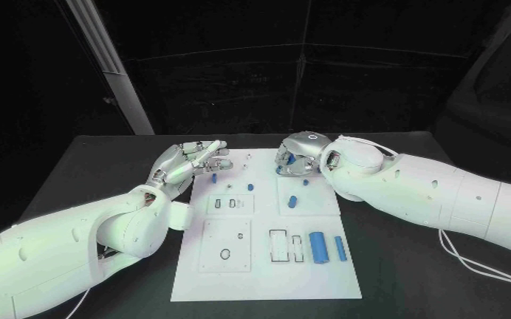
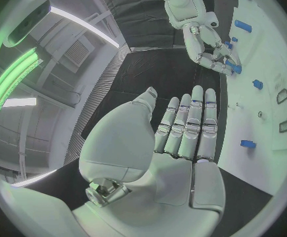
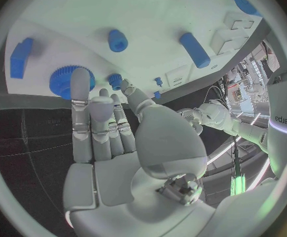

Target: Assemble the parts on the task board

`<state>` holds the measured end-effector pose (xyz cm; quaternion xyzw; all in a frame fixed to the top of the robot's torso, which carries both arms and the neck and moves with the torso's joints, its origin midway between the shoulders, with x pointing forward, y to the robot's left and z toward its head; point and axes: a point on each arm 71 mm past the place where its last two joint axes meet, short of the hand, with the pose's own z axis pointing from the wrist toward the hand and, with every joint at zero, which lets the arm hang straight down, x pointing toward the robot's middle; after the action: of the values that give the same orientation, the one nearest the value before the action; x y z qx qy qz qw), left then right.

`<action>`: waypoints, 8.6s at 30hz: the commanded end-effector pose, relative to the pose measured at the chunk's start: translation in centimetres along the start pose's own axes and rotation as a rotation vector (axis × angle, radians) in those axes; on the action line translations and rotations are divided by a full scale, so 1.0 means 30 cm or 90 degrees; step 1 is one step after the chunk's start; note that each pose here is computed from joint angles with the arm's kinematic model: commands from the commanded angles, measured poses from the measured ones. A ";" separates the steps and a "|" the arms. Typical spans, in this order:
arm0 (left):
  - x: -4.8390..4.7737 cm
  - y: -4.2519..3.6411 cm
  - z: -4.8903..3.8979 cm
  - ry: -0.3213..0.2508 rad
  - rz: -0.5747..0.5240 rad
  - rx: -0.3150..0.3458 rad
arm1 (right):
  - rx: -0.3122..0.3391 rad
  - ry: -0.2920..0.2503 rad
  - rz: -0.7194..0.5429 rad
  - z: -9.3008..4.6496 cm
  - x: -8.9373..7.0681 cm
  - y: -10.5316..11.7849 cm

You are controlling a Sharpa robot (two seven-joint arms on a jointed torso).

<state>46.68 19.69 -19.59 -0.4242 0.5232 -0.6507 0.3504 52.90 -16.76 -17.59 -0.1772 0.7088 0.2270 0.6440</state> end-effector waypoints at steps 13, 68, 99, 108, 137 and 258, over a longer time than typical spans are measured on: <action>-0.002 -0.002 0.002 0.011 -0.001 -0.002 | -0.001 0.044 -0.010 0.017 0.014 0.007; 0.015 -0.003 0.017 0.022 -0.004 -0.009 | -0.004 -0.087 0.022 0.181 -0.066 0.101; 0.024 -0.015 0.028 0.026 0.000 -0.007 | 0.005 -0.054 0.000 0.220 -0.048 0.123; 0.025 -0.016 0.029 0.025 0.001 -0.006 | 0.005 -0.050 -0.003 0.229 -0.044 0.127; 0.013 -0.022 0.022 0.022 0.003 -0.010 | 0.104 -0.045 0.146 -0.029 -0.100 -0.091; -0.001 -0.012 0.022 0.024 0.002 -0.023 | 0.171 0.038 -0.012 -0.043 -0.076 -0.141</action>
<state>47.30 19.59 -19.30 -0.4222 0.5412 -0.6442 0.3374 54.48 -21.27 -15.57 -0.0843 0.7510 0.1326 0.6414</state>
